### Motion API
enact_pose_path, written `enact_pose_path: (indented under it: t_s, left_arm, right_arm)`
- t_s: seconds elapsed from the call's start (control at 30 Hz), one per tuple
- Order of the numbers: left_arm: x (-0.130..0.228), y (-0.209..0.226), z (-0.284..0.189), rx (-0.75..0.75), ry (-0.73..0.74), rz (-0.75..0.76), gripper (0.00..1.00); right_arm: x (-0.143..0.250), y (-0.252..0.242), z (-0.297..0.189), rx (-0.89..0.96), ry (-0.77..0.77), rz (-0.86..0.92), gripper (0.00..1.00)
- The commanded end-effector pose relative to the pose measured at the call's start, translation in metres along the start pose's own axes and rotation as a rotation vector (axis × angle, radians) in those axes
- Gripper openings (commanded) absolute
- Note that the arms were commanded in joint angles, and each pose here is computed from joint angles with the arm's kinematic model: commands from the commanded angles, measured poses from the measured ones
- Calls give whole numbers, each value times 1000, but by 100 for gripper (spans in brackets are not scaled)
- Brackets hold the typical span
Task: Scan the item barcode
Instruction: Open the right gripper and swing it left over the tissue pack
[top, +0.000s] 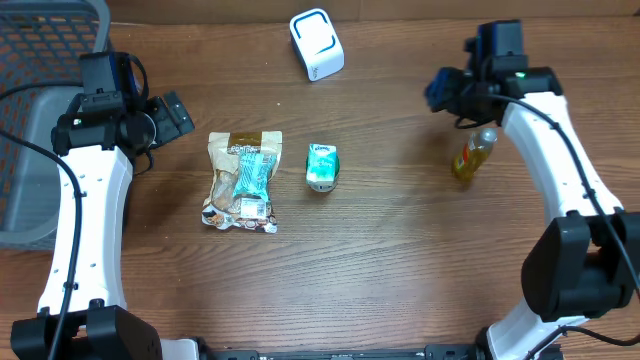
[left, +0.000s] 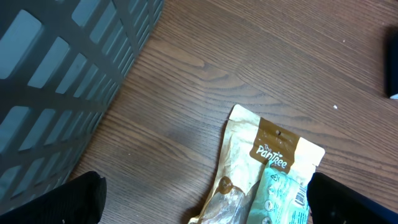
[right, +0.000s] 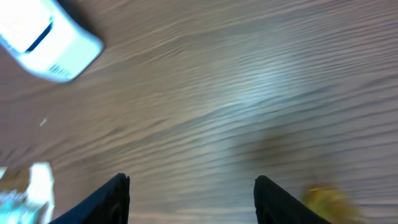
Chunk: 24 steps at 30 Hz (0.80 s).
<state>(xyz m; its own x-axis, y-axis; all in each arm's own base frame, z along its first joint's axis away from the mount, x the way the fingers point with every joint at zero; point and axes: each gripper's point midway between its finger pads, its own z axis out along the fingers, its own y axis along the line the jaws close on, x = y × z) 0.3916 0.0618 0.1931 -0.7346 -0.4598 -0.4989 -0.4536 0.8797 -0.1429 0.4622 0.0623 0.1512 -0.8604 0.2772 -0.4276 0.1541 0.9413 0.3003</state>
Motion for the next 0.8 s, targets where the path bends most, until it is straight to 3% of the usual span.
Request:
enact_pose_path:
  t_s: [0.0, 0.37, 0.67, 0.7, 0.77]
  left_arm:
    - [-5, 4, 0, -8, -11, -6, 99]
    - [-5, 4, 0, -8, -11, -5, 100]
    - [-5, 4, 0, -8, -11, -5, 100]
    - [-5, 4, 0, -8, -11, -6, 99]
    - [-5, 4, 0, -8, -11, -5, 100]
  right_arm:
    - [23, 36, 7, -69, 61, -61, 61]
    - [89, 96, 7, -100, 209, -200, 62]
    - [118, 109, 4, -69, 290, -81, 66]
    - [121, 110, 3, -64, 296, -68, 70]
    - [122, 112, 3, -70, 299, -70, 100]
